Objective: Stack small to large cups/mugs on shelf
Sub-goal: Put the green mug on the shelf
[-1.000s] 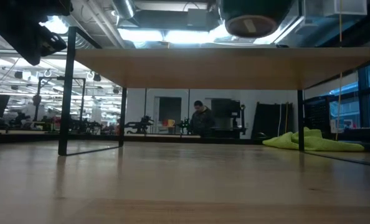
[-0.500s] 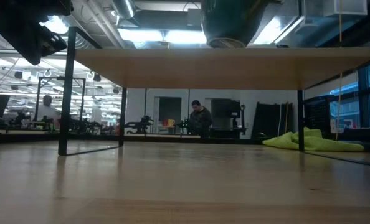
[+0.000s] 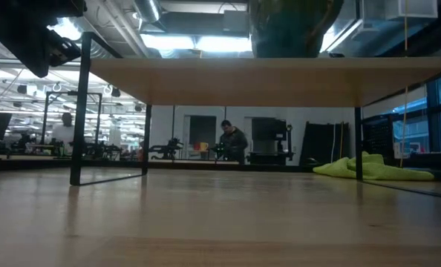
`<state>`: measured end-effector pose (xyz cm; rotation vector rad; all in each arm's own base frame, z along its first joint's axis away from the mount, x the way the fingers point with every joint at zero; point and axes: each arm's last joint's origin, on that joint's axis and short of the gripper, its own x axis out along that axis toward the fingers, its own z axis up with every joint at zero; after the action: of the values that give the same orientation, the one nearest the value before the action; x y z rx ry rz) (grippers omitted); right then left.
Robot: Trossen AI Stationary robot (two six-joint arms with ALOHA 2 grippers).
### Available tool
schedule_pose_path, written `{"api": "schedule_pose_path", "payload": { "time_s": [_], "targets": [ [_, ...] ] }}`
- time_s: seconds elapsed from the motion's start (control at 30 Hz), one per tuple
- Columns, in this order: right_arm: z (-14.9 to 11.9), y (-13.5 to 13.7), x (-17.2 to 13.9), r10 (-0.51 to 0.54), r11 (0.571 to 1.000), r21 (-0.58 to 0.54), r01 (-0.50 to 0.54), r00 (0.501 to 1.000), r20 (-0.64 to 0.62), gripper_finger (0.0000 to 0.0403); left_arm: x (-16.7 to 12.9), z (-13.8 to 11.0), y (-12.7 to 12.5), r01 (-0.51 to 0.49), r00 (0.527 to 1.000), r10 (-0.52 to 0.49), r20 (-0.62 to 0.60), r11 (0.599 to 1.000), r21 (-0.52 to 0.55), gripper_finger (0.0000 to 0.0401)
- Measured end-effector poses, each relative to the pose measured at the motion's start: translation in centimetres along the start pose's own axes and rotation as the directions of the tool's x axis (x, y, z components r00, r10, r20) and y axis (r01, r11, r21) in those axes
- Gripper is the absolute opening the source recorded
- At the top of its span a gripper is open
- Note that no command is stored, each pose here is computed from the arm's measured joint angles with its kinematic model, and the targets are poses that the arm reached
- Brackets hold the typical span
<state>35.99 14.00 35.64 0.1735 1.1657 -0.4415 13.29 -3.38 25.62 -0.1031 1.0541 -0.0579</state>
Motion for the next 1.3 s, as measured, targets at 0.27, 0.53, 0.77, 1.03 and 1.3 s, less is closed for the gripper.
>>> {"api": "schedule_pose_path", "payload": {
  "time_s": [0.27,0.53,0.77,1.03,1.3],
  "targets": [
    [-0.2,-1.3,-1.9,0.006,0.997,0.078,-0.009,0.999,0.039,0.0037,0.0,0.0,0.0,0.0,1.0,0.0,-0.001,1.0,0.025,0.0014],
    [-0.6,-1.5,-1.6,0.028,0.995,0.093,-0.028,1.0,-0.005,0.0037,0.0,0.0,0.0,0.0,1.0,0.0,-0.001,1.0,0.027,0.0014],
    [-1.7,-1.0,-0.4,-0.002,0.997,0.078,0.006,0.999,-0.05,0.0037,0.0,0.0,0.0,0.001,1.0,-0.001,-0.001,1.0,0.027,0.0014],
    [-1.4,-1.3,-1.3,0.01,0.995,0.095,-0.008,1.0,-0.027,0.0039,0.0,0.0,0.0,0.003,1.0,-0.003,-0.001,1.0,0.027,0.0014],
    [-1.4,-1.3,-1.4,0.004,0.996,0.091,-0.003,1.0,-0.014,0.0046,0.0,0.0,0.0,0.003,1.0,-0.003,-0.001,1.0,0.021,0.0014]
  ]
}}
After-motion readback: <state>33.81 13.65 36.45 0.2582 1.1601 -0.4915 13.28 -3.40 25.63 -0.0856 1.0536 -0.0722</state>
